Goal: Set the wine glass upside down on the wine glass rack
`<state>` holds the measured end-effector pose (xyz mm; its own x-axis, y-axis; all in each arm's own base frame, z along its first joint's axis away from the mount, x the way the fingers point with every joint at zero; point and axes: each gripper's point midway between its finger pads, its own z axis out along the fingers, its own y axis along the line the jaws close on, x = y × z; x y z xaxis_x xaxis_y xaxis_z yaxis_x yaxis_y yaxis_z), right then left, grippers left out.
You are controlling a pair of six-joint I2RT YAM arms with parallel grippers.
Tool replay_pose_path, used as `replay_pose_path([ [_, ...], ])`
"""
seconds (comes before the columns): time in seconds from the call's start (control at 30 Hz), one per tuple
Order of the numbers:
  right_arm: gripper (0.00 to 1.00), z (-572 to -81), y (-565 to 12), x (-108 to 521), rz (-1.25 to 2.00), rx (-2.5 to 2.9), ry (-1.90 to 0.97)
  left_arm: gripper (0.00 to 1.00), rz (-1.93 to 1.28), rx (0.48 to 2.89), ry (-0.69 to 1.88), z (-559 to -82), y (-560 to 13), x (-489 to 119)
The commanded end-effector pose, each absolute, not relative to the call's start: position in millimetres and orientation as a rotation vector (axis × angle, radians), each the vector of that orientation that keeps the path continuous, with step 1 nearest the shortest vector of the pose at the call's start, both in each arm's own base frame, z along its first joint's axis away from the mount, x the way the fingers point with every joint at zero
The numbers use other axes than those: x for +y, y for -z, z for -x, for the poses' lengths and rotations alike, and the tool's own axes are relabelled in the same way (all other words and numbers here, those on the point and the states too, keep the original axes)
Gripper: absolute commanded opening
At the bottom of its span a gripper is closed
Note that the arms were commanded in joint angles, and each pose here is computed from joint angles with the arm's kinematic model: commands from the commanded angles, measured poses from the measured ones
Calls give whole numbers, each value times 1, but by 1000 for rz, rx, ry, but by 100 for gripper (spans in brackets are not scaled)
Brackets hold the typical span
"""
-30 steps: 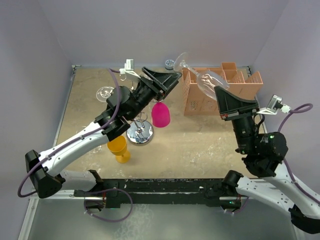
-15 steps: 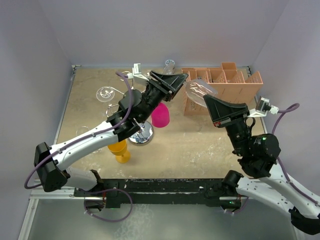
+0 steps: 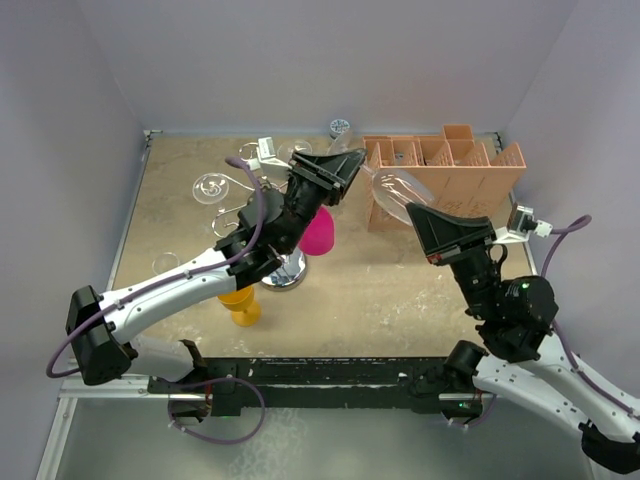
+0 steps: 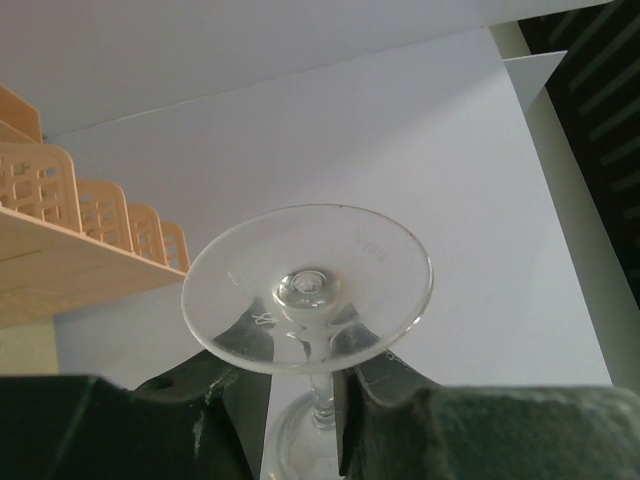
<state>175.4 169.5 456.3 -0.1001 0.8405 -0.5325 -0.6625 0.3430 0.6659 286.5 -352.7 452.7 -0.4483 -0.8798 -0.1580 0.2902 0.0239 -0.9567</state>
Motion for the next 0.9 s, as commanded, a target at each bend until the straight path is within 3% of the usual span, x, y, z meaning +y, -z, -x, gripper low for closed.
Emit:
replay_pose_path([
  [0.0,0,-157,-494,158,-212,939,-1381,21,788,1106,1627,-293,-505,-308],
  [0.23,0,-162,-485,170,-195,967,-1392,0,795,1036,1642,-298,-519,-309],
  [0.5,2,-163,-479,177,-186,1001,-1400,0,663,1025,1577,-296,-533,-316],
  [0.6,45,-173,-470,175,-231,1071,-1355,0,602,1048,1509,-295,-536,-315],
  [0.63,54,-175,-466,174,-239,1099,-1333,0,582,1052,1488,-293,-536,-313],
  [0.77,67,-177,-446,174,-206,1205,-1250,0,502,1086,1390,-290,-536,-307],
  [0.87,71,-177,-430,179,-104,1302,-1156,0,411,1156,1279,-289,-530,-308],
])
